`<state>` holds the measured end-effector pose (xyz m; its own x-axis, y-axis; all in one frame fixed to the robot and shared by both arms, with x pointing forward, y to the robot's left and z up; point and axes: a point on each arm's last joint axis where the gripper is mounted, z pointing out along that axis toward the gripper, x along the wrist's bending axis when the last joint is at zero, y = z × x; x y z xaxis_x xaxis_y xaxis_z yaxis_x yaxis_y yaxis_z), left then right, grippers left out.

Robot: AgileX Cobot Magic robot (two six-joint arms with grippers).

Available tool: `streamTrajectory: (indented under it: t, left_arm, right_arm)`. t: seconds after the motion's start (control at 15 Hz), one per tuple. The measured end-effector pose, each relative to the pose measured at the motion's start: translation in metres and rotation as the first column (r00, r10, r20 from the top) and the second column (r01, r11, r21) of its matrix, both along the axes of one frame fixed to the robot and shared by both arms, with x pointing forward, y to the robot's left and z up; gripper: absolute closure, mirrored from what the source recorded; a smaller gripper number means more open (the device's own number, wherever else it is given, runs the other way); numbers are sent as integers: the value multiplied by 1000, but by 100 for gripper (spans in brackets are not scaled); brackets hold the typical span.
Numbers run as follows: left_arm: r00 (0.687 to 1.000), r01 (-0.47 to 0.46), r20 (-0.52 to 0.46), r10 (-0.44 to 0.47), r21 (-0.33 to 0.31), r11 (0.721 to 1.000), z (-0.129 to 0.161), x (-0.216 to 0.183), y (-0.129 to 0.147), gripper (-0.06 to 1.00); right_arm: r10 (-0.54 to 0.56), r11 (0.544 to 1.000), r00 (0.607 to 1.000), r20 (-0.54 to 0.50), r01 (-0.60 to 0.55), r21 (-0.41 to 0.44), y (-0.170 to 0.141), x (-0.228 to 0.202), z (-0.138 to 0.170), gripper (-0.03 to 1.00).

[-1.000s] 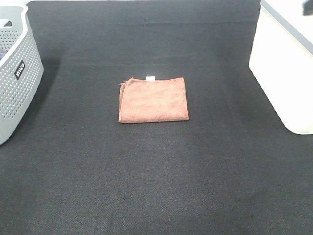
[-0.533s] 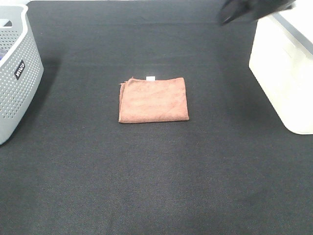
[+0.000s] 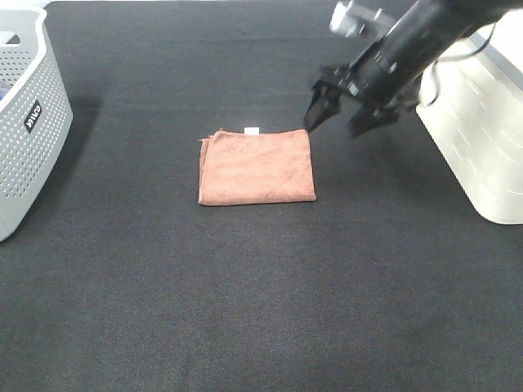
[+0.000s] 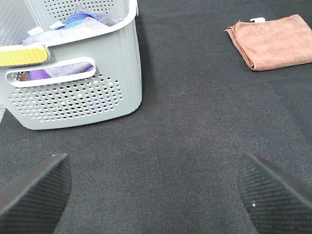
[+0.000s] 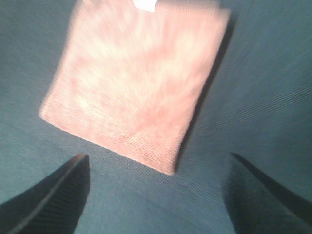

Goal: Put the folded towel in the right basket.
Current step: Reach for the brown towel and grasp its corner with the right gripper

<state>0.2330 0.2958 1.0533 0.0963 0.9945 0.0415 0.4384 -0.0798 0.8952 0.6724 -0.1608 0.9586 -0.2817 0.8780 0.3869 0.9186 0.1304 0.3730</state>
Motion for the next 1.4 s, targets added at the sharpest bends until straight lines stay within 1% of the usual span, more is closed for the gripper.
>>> streamTrajectory:
  t: [0.07, 0.27, 0.33, 0.4, 0.53, 0.73, 0.93, 1.07, 1.13, 1.33, 1.4]
  left_arm:
    - [1000, 0, 0, 0, 0, 1000, 0, 0, 0, 6]
    - [1000, 0, 0, 0, 0, 1000, 0, 0, 0, 6]
    - [1000, 0, 0, 0, 0, 1000, 0, 0, 0, 6]
    - [1000, 0, 0, 0, 0, 1000, 0, 0, 0, 6]
    - [1000, 0, 0, 0, 0, 1000, 0, 0, 0, 6]
    - [1000, 0, 0, 0, 0, 1000, 0, 0, 0, 6]
    - [1000, 0, 0, 0, 0, 1000, 0, 0, 0, 6]
    - [1000, 0, 0, 0, 0, 1000, 0, 0, 0, 6]
    - [1000, 0, 0, 0, 0, 1000, 0, 0, 0, 6]
    - [1000, 0, 0, 0, 0, 1000, 0, 0, 0, 6]
    - [1000, 0, 0, 0, 0, 1000, 0, 0, 0, 6]
  right_arm:
    - [-2, 1000, 999, -45, 2, 12, 3, 8, -16, 26]
    - [9, 999, 994, -111, -5, 32, 11, 31, -47, 26]
    - [-4, 999, 990, -142, 10, 45, 10, 42, -60, 26]
    - [-13, 999, 989, -150, 21, 48, 6, 48, -67, 26]
    - [-23, 998, 988, -155, 32, 56, 1, 55, -73, 27]
    - [-6, 997, 988, -155, 18, 74, 3, 56, -75, 32]
    - [-3, 996, 986, -167, 17, 84, 4, 56, -82, 32]
    - [4, 991, 985, -173, 20, 135, 8, 57, -86, 36]
    - [11, 983, 984, -180, 22, 180, 12, 57, -92, 47]
    - [13, 976, 982, -189, 29, 215, 14, 57, -97, 88]
    - [13, 976, 982, -189, 29, 215, 14, 57, -97, 88]
